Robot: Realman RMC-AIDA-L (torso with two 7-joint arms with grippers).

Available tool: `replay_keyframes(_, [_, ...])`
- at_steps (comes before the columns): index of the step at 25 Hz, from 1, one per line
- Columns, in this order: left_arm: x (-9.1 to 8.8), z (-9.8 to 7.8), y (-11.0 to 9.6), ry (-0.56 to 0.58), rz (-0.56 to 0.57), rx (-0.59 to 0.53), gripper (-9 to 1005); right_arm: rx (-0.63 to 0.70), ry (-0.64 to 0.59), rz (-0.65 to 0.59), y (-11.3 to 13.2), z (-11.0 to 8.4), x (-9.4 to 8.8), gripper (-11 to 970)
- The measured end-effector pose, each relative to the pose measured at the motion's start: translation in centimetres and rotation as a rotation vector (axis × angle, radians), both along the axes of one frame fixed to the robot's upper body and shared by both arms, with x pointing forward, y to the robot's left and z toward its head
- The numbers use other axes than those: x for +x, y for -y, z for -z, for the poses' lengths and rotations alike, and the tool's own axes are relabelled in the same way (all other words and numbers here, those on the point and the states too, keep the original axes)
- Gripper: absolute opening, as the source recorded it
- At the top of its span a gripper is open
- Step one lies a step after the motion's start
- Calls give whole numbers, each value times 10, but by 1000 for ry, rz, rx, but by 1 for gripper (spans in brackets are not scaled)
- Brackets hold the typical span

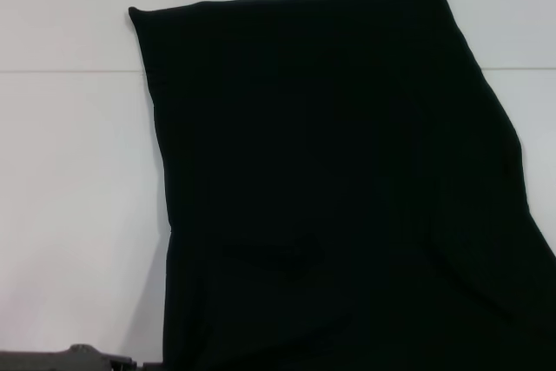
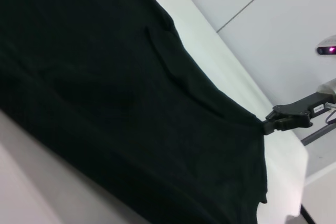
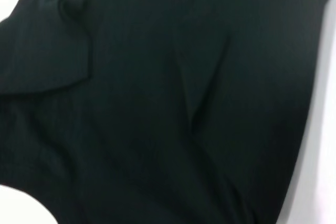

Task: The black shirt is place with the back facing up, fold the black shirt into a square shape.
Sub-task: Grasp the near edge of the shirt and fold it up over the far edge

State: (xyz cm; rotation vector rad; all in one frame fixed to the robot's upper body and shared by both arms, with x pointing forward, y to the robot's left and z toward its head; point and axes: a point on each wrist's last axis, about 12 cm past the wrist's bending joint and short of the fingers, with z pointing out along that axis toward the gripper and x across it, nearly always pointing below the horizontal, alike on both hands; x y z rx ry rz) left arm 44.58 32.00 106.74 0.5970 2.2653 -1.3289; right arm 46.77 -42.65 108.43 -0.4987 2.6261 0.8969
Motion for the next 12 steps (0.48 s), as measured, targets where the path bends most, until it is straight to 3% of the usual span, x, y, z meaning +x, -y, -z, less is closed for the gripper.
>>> replay_keyframes(6, [-1, 3, 4, -11, 8, -24, 103, 27, 14, -6, 3, 0, -9, 57])
replay_keyframes(12, [28, -10, 11, 37, 27, -22, 107, 46, 56, -19, -4, -6, 4, 57])
